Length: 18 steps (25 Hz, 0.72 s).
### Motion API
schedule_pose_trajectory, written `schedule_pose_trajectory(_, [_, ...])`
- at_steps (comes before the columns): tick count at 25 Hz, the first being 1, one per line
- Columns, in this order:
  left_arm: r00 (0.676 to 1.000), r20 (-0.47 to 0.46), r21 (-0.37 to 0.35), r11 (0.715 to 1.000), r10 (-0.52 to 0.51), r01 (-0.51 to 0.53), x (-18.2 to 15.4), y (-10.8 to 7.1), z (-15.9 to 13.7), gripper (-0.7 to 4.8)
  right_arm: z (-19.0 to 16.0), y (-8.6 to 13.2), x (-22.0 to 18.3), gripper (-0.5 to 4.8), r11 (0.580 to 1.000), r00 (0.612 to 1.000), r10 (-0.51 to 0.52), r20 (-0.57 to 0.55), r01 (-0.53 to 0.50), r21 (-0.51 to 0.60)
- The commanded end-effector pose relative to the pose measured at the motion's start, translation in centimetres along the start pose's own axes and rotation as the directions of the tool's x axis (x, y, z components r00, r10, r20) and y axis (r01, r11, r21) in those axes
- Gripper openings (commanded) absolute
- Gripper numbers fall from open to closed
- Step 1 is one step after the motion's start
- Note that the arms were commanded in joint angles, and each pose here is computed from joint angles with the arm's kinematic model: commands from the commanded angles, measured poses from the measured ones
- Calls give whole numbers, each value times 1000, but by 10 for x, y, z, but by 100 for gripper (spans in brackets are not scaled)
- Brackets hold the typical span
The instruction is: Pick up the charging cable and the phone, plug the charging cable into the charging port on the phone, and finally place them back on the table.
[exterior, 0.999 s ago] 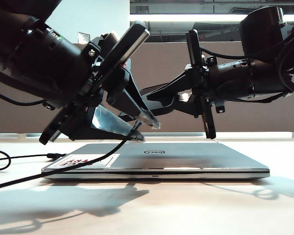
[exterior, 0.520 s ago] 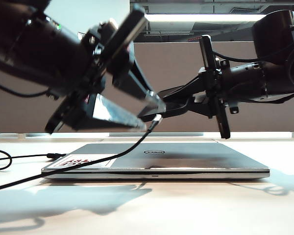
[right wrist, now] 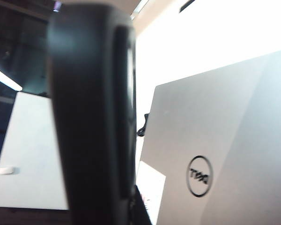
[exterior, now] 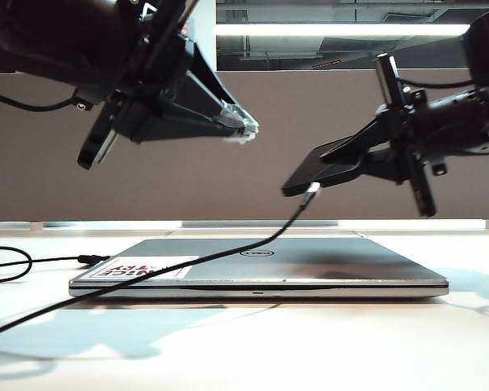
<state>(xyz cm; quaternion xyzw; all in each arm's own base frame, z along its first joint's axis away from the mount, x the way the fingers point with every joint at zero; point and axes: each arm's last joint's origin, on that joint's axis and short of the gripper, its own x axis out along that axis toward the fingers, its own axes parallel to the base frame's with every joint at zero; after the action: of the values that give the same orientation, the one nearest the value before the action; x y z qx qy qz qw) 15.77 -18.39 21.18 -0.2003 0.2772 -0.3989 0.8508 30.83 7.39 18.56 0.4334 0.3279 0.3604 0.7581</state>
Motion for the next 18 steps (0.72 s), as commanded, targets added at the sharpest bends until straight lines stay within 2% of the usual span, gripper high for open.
schedule_pose_trajectory(1, [999,37,37,999,16,-17,-1,2,12,-5,11,5,-20,-6,997,998,-67,9,67,-44])
schedule_pose_trajectory(6, [995,44,32,995,89,-91,-3,9,33,-5,23,5,-51,-6,975,977,-211,-18,209,-76])
schedule_pose_trajectory(9, [987,76,49,988,144,-148,-8,13,57,-5,41,8,-77,-6,942,941,-328,-79,320,-102])
schedule_pose_trajectory(14, [980,116,43,985,161,-167,-12,15,72,-5,58,13,-96,-6,906,901,-417,-122,402,-131])
schedule_pose_trajectory(18, [980,100,75,981,174,-182,-12,17,71,-5,63,10,-97,-6,895,882,-441,-164,421,-143])
